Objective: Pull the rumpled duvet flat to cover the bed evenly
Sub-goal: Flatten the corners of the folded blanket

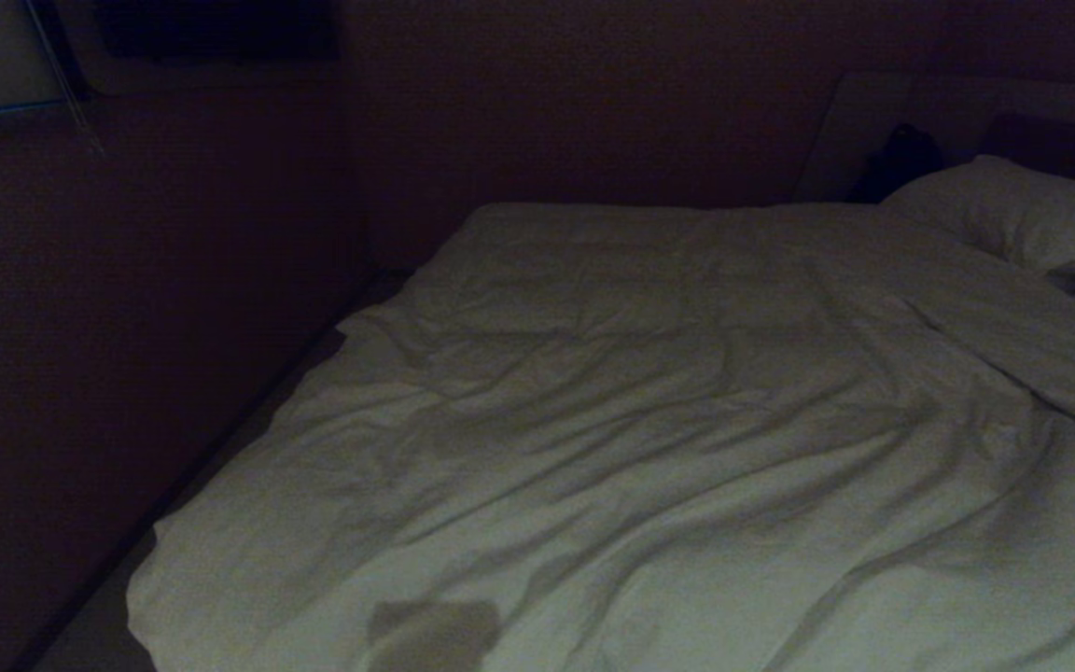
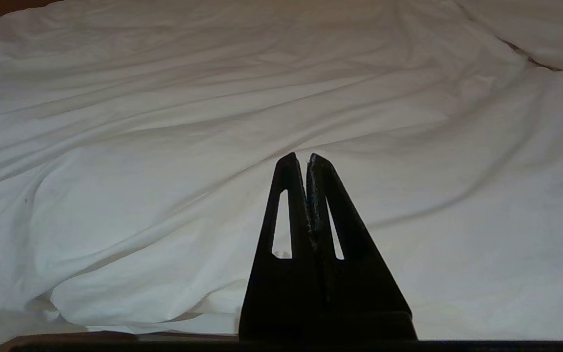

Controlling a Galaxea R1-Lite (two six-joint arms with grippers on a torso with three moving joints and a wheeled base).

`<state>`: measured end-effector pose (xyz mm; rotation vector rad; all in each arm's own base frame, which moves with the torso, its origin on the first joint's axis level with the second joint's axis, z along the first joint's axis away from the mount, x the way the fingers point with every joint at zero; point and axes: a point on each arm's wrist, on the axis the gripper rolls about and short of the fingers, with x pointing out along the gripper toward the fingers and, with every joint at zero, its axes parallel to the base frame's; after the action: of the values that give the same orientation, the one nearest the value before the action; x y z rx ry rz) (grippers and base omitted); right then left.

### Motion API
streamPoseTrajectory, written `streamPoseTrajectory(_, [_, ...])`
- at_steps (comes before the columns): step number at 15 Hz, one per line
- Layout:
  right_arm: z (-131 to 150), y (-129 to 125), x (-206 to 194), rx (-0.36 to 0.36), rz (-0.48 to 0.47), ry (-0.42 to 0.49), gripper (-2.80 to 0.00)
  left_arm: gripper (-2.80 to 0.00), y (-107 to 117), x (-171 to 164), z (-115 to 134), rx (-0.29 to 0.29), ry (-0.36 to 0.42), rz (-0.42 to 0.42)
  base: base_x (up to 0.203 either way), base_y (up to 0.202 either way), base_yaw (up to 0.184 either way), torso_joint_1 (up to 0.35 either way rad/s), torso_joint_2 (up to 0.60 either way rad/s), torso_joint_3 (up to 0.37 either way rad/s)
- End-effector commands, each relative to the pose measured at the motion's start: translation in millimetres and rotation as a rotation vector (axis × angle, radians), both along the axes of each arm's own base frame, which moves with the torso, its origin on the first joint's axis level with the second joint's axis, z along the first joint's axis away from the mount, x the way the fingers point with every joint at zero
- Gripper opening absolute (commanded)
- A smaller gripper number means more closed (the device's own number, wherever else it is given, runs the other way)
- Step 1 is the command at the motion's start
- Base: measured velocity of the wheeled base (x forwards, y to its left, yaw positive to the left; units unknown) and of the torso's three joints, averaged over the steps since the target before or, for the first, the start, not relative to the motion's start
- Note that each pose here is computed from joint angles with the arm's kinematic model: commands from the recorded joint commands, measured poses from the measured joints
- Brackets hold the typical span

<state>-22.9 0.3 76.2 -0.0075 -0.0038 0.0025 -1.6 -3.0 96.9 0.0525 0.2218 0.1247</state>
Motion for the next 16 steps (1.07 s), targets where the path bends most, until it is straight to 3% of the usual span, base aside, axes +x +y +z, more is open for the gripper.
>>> streamPoseTrajectory(1, [0.0,0.0,0.1,0.000,0.001,0.001,-2.80,-2.80,-0.1,1.0,-2.0,-0.014,0.006,-0.032,0.000,0.000,0.000,0.000,0.00,0.000])
streamPoseTrajectory(5, [0.0,0.0,0.1,0.000,0.001,0.001,-2.80,-2.80,-0.1,1.0,-2.2,-0.084,0.004,-0.063,0.000,0.000,0.000,0.000,0.00,0.000])
streamPoseTrajectory(12, [0.0,0.0,0.1,0.000,0.001,0.001,-2.80,-2.80,0.2,1.2,-2.1,-0.081,0.011,-0.160,0.000,0.000,0.000,0.000,0.00,0.000])
streamPoseTrajectory(16, [0.0,0.0,0.1,0.000,0.001,0.001,-2.80,-2.80,0.3,-8.4,-2.7,-0.073,-0.064,-0.239,0.000,0.000,0.000,0.000,0.00,0.000])
